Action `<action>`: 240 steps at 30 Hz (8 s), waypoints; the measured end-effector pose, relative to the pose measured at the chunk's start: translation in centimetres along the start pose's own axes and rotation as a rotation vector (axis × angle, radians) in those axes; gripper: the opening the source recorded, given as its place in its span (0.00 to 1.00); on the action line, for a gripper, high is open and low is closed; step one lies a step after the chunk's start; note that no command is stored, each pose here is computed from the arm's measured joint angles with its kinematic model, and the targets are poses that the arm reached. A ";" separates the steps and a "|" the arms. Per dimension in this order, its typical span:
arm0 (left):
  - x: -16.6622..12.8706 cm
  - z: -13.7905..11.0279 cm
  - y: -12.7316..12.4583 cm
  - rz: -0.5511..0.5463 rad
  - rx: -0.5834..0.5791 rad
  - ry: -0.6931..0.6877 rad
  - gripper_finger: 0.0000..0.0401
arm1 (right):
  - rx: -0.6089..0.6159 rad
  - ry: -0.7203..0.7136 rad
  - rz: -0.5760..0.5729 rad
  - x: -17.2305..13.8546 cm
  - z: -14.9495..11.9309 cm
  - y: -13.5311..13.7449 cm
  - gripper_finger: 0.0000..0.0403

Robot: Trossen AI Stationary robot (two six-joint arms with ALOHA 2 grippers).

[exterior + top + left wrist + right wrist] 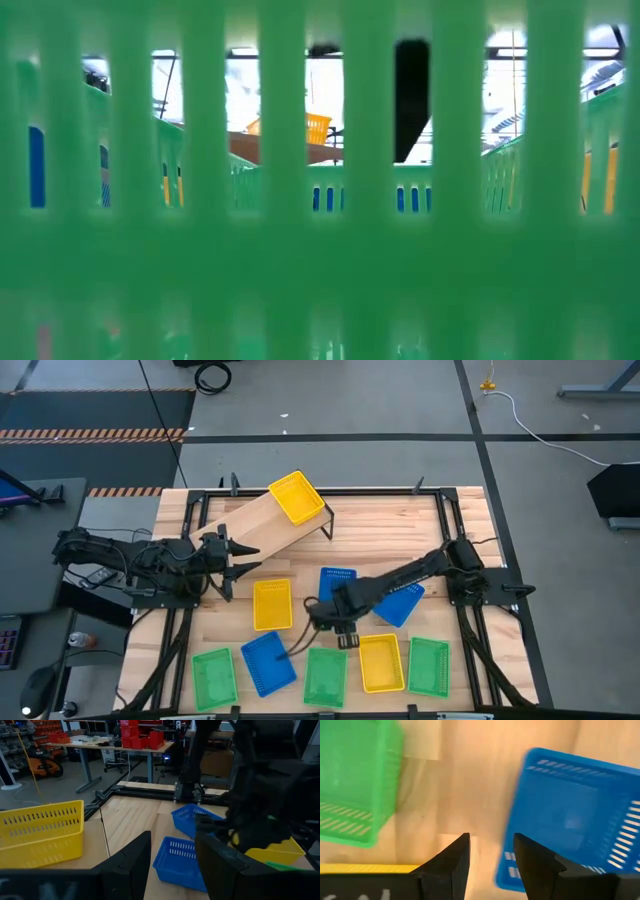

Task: Stack baskets on shelf by color
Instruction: Put the center blue basket on the shelf

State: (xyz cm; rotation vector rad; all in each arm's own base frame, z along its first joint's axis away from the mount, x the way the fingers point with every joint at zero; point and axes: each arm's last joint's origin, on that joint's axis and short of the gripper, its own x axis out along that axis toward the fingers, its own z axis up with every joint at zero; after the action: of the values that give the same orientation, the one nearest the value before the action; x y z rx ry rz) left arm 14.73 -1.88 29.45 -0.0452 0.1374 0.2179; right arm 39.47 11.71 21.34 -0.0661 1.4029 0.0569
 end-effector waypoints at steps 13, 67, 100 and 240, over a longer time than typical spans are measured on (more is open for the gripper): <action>0.0 0.0 0.0 0.000 0.000 0.000 0.40 | 0.016 -0.043 -0.082 0.7 0.2 -0.6 0.53; -1.7 1.9 -1.1 -0.125 -0.014 -0.191 0.39 | -0.504 -0.291 -0.334 -9.9 4.5 -2.7 0.03; -2.3 2.3 -2.2 -0.207 0.038 -0.238 0.30 | -0.624 -0.489 -0.481 -7.8 8.9 -14.2 0.04; -2.3 2.0 -2.2 -0.208 0.039 -0.215 0.30 | -0.737 -0.421 -0.589 -6.6 8.6 -15.6 0.10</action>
State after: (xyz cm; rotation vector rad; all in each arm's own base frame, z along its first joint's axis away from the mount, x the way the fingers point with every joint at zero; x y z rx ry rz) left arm 13.29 -4.41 31.85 0.0027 -0.0777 0.0121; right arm 48.02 -3.15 29.47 -1.0158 0.8390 0.0886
